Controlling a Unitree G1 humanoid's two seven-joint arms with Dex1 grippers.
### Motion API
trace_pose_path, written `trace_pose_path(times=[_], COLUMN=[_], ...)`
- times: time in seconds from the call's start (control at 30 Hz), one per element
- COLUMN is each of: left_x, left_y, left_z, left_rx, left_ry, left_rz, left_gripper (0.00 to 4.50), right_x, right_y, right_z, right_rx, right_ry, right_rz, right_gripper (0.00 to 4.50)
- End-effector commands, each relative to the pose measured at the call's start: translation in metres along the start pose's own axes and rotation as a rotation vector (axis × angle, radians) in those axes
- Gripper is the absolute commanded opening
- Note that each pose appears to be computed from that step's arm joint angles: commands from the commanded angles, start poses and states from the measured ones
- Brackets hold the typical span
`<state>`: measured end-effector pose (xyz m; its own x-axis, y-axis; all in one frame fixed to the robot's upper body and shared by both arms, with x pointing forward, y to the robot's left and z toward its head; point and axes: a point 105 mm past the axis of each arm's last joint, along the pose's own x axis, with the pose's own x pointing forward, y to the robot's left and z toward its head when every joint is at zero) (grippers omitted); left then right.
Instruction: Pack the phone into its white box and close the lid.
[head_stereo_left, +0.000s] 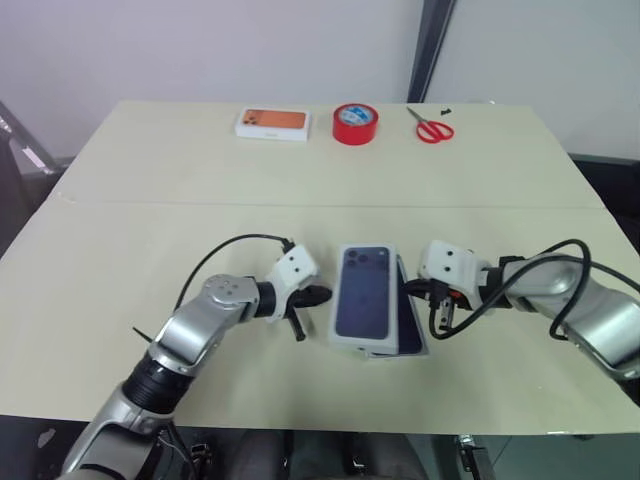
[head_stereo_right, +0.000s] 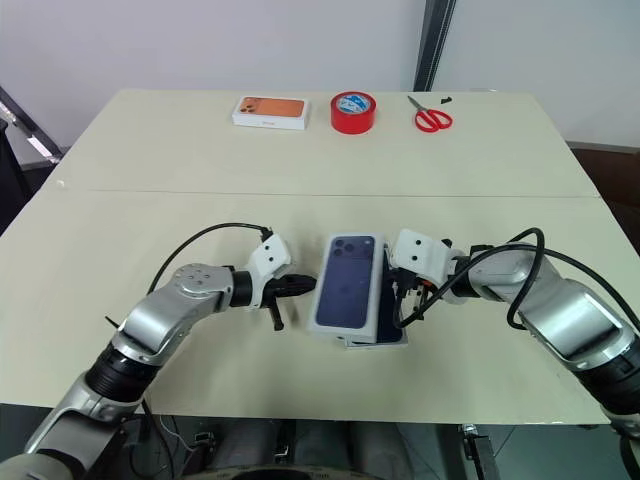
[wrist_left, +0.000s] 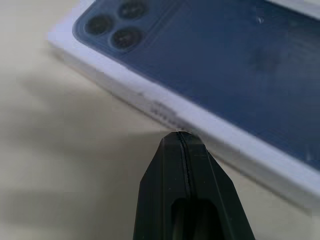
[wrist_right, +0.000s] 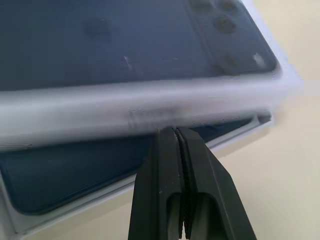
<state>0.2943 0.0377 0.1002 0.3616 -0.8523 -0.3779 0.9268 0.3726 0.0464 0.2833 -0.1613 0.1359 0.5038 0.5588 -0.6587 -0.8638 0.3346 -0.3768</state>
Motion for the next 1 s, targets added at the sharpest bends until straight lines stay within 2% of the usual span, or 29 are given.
trace_pose_path(times=[0.03, 0.33, 0.6, 1.0], left_x=[0.006, 0.011, 0.007, 0.014], left_y=[-0.012, -0.027, -0.034, -0.018], left_z=[0.027, 0.04, 0.028, 0.02], left_rx=[-0.01, -0.012, -0.032, -0.032], left_ry=[-0.103, -0.133, -0.07, -0.044], left_rz=[-0.075, -0.166, -0.211, -0.125], left_gripper=[0.0, 0.0, 0.0, 0.0], right_x=[-0.007, -0.014, -0.012, -0.01], right_y=[0.001, -0.002, 0.0, 0.001], right_z=[0.007, -0.003, -0.008, -0.01], right_rx=[-0.042, -0.029, -0.025, -0.011], right_ry=[-0.017, 0.014, 0.025, 0.03], right_rz=[-0.003, -0.002, 0.007, 0.002], right_gripper=[0.06, 0.06, 0.06, 0.06])
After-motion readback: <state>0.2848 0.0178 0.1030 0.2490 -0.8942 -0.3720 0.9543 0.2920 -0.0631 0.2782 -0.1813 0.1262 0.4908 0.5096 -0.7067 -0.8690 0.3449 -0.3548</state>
